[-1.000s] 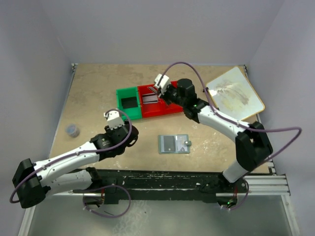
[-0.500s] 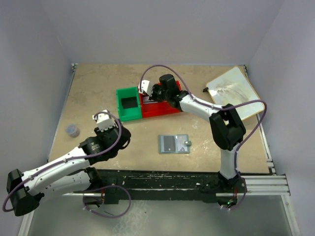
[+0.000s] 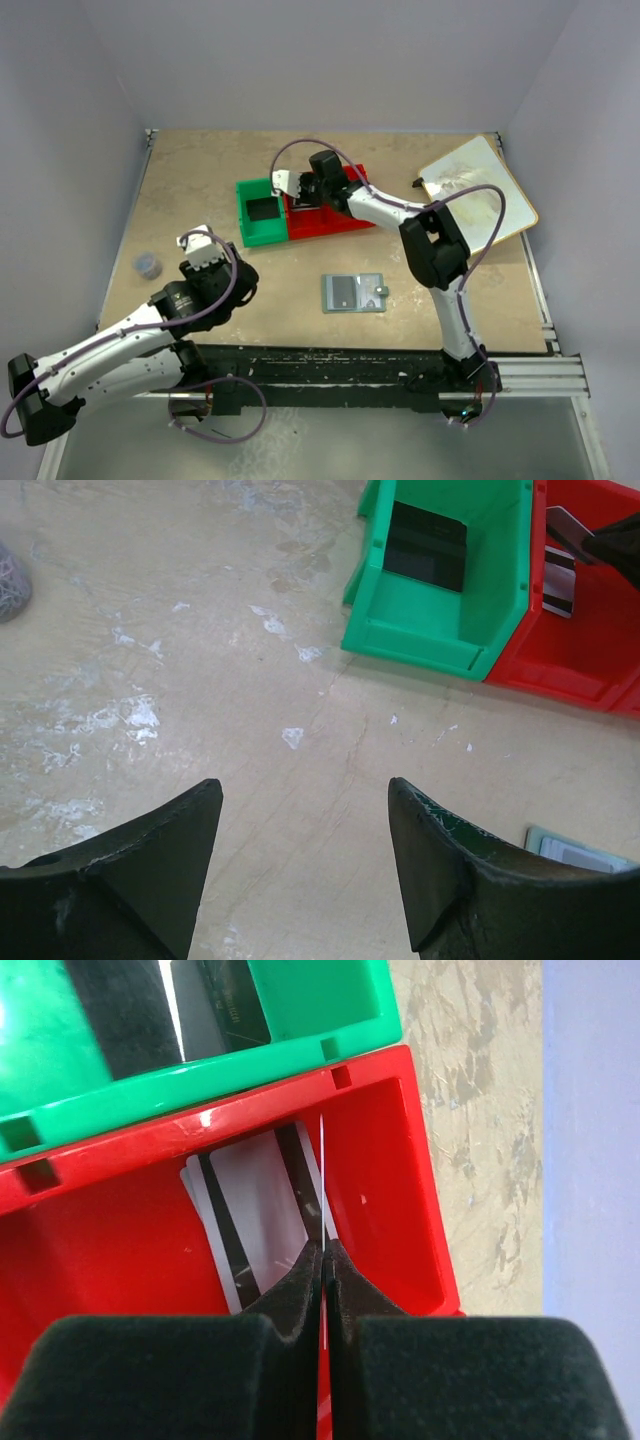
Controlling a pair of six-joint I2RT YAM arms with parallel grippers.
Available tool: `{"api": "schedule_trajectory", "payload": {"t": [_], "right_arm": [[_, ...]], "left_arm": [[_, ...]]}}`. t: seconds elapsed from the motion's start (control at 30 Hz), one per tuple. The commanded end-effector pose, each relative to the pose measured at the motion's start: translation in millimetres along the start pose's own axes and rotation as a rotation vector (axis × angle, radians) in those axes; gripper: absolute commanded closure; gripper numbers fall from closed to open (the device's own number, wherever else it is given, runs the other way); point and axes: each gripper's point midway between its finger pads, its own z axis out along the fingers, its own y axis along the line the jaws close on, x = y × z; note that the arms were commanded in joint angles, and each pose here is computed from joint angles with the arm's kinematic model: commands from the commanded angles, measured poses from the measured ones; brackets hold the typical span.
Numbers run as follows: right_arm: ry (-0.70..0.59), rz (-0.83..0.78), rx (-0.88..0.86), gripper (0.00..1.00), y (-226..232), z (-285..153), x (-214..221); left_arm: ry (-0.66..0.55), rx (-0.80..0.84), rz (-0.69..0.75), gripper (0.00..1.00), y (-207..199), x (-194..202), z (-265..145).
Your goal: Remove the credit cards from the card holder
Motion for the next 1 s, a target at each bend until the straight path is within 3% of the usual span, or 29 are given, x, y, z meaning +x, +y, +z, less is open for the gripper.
{"api": "schedule_trajectory", "payload": {"t": [0.0,0.27,0.57,0.67,0.73,0.87,0.97], "right_arm": [[0.030,-0.080,0.055,1.00,-22,7,-2],[0.078,-0.134,0.070,0.98,-23,23,10],[0.045,-0.091,0.037,0.71,-17,10,-4],[0.014,-0.066,0.042,0.56,-21,-3,-16],[-0.009,-0.047,0.045,0.54,-24,-13,-25],[-0.115,0.071,0.070,0.51,-30,-43,-54],[-0.175,0.263,0.163,0.50,-44,-83,-71]], "left_arm": [[-0.045,-0.006,-0.044,0.34,3,-20,-7],[-0.049,0.005,-0.061,0.34,8,-23,-11],[-0.039,0.010,-0.048,0.34,3,-21,-10],[-0.030,0.018,-0.048,0.34,1,-18,-9],[-0.022,0.023,-0.044,0.34,-1,-16,-9],[-0.002,0.048,-0.031,0.34,-10,-12,-8],[0.026,0.087,-0.015,0.34,-26,-7,-6]]}}
